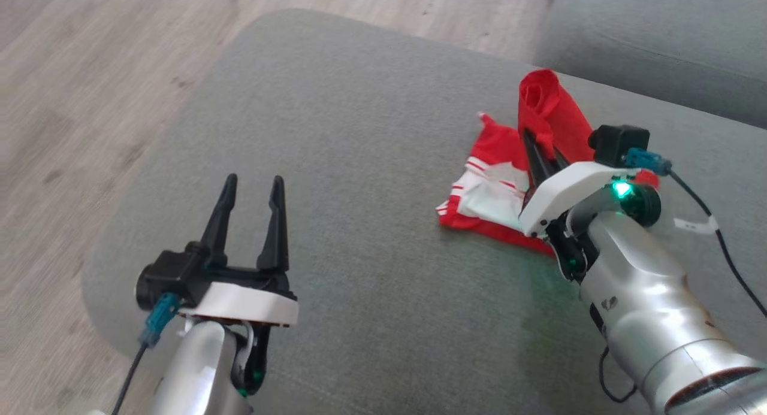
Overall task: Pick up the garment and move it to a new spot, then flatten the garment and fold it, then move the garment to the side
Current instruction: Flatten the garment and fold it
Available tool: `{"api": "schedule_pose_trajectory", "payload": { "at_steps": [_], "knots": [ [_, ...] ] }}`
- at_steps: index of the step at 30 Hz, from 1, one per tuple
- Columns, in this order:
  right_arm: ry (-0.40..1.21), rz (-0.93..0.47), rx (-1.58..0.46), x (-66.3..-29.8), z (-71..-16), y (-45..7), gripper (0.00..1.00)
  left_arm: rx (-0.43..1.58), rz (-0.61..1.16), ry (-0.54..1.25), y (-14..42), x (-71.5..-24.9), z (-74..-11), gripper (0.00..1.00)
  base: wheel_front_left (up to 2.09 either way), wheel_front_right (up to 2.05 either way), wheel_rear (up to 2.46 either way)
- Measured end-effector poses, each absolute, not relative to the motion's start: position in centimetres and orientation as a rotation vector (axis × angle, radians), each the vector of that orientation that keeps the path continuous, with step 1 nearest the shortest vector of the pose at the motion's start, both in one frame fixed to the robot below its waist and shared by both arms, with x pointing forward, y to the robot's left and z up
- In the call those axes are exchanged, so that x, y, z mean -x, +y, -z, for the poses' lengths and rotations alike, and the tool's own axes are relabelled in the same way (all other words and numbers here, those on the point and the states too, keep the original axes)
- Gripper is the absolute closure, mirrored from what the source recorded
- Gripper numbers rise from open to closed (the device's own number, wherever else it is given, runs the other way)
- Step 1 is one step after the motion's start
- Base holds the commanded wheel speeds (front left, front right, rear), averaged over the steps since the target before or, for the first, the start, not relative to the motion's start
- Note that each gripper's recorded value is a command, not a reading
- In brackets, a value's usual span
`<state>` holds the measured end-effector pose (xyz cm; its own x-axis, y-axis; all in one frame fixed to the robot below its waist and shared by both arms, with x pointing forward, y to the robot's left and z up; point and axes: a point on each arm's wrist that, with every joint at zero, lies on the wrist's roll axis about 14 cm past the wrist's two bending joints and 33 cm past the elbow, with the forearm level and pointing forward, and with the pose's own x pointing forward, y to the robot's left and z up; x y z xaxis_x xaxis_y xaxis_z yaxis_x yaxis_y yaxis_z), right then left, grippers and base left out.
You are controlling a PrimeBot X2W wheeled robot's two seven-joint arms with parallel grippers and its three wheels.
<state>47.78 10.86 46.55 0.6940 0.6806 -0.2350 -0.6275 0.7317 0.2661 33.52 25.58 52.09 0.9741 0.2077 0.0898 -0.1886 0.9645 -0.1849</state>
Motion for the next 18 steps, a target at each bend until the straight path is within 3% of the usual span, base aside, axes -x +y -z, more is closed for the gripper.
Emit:
{"api": "schedule_pose_trajectory", "payload": {
  "at_steps": [13, 14, 15, 18],
  "knots": [
    [0.424, -0.82, -0.16, -45.5, -43.6, 13.7, 1.0, 0.166, -0.257, -0.085, 26.9, -32.3, -51.4, 0.0, 0.0, 0.0, 0.0],
    [0.433, -0.824, -0.162, -45.1, -43.3, 13.7, 0.57, 0.166, -0.259, -0.084, 26.9, -32.3, -51.4, 0.0, 0.0, 0.0, 0.0],
    [0.442, -0.827, -0.159, -44.8, -43.0, 13.6, 0.0, 0.166, -0.257, -0.082, 26.8, -32.3, -51.3, 0.0, 0.0, 0.0, 0.0],
    [0.46, -0.856, -0.146, -43.8, -42.6, 13.9, 0.0, 0.168, -0.244, -0.075, 26.4, -32.5, -51.1, 0.0, 0.0, 0.0, 0.0]
  ]
}}
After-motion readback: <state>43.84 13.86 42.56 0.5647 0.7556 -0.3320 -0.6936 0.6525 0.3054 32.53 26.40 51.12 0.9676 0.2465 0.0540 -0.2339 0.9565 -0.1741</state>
